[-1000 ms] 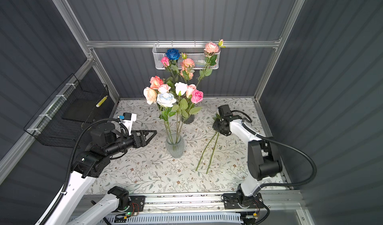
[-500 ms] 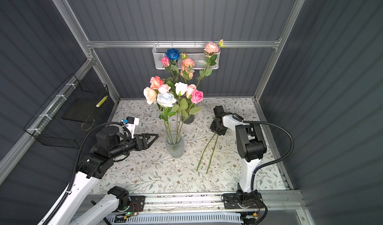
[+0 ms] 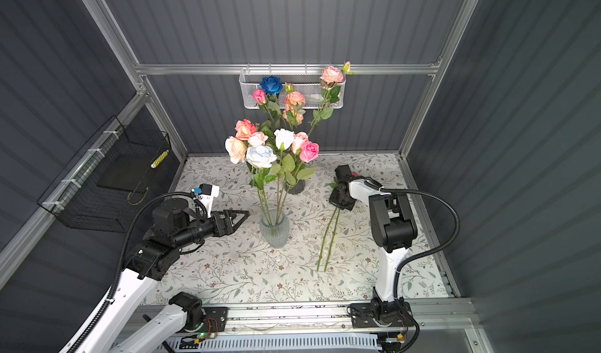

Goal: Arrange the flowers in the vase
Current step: 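Lift the pink rose upward off the table with the right gripper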

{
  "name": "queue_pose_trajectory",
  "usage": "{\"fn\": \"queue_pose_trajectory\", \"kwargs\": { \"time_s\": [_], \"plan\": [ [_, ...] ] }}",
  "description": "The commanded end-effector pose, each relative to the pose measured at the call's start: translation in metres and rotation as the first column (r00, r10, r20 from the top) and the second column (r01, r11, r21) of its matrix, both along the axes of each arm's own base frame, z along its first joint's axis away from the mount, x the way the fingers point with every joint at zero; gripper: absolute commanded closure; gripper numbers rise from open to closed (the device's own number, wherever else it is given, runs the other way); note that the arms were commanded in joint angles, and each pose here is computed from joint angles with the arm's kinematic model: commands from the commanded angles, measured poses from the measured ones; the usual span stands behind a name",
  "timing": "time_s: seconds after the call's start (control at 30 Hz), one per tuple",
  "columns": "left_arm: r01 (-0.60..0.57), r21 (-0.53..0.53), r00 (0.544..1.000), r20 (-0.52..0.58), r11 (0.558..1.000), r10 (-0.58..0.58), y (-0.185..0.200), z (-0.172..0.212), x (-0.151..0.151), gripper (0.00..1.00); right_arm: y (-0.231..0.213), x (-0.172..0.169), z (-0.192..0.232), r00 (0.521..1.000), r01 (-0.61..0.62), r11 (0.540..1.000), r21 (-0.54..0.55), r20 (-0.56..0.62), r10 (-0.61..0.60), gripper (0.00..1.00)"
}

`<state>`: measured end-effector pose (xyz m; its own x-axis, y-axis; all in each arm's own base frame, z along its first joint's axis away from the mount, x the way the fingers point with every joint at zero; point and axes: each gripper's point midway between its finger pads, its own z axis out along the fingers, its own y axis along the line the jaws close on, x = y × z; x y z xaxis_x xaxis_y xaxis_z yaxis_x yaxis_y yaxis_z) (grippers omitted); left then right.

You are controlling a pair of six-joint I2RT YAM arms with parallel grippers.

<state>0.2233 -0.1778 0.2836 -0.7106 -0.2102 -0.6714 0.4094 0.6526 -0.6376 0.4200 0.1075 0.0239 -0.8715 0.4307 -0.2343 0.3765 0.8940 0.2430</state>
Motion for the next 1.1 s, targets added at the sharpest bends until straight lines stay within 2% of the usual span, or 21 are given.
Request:
{"fn": "queue_pose_trajectory", "kwargs": {
  "time_s": [0.0, 0.23, 0.43, 0.53, 0.77, 0.93, 1.07],
  "plan": [
    [0.018, -0.012, 0.999, 0.033, 1.000, -0.018, -0.002, 0.019, -0.001, 0.17, 0.003, -0.004, 0.039, 0.997, -0.001, 0.999, 0.049, 0.078, -0.003, 1.00],
    [0.063, -0.037, 0.993, 0.105, 0.997, -0.059, -0.007, 0.064, -0.006, 0.17, -0.002, -0.015, 0.127, 0.956, -0.004, 0.997, 0.075, 0.292, -0.019, 1.00],
    [0.142, -0.089, 0.983, 0.125, 0.986, -0.131, -0.019, 0.085, -0.010, 0.19, -0.006, -0.034, 0.202, 0.889, -0.024, 0.993, 0.113, 0.457, -0.031, 1.00],
    [0.193, -0.102, 0.970, 0.170, 0.976, -0.174, -0.025, 0.101, -0.016, 0.20, -0.007, -0.050, 0.254, 0.820, -0.043, 0.992, 0.117, 0.571, -0.032, 1.00],
    [0.194, 0.028, 0.933, 0.302, 0.981, -0.194, -0.020, 0.129, -0.023, 0.25, -0.011, -0.105, 0.374, 0.614, -0.089, 0.993, 0.073, 0.789, -0.003, 1.00],
    [0.114, 0.091, 0.908, 0.395, 0.989, -0.141, -0.005, 0.139, -0.024, 0.27, 0.003, -0.136, 0.420, 0.487, -0.140, 0.990, 0.033, 0.872, 0.040, 1.00],
    [0.135, 0.104, 0.899, 0.405, 0.985, -0.166, -0.008, 0.133, -0.024, 0.27, 0.020, -0.151, 0.450, 0.392, -0.201, 0.979, 0.023, 0.918, 0.059, 1.00]
  ]
}}
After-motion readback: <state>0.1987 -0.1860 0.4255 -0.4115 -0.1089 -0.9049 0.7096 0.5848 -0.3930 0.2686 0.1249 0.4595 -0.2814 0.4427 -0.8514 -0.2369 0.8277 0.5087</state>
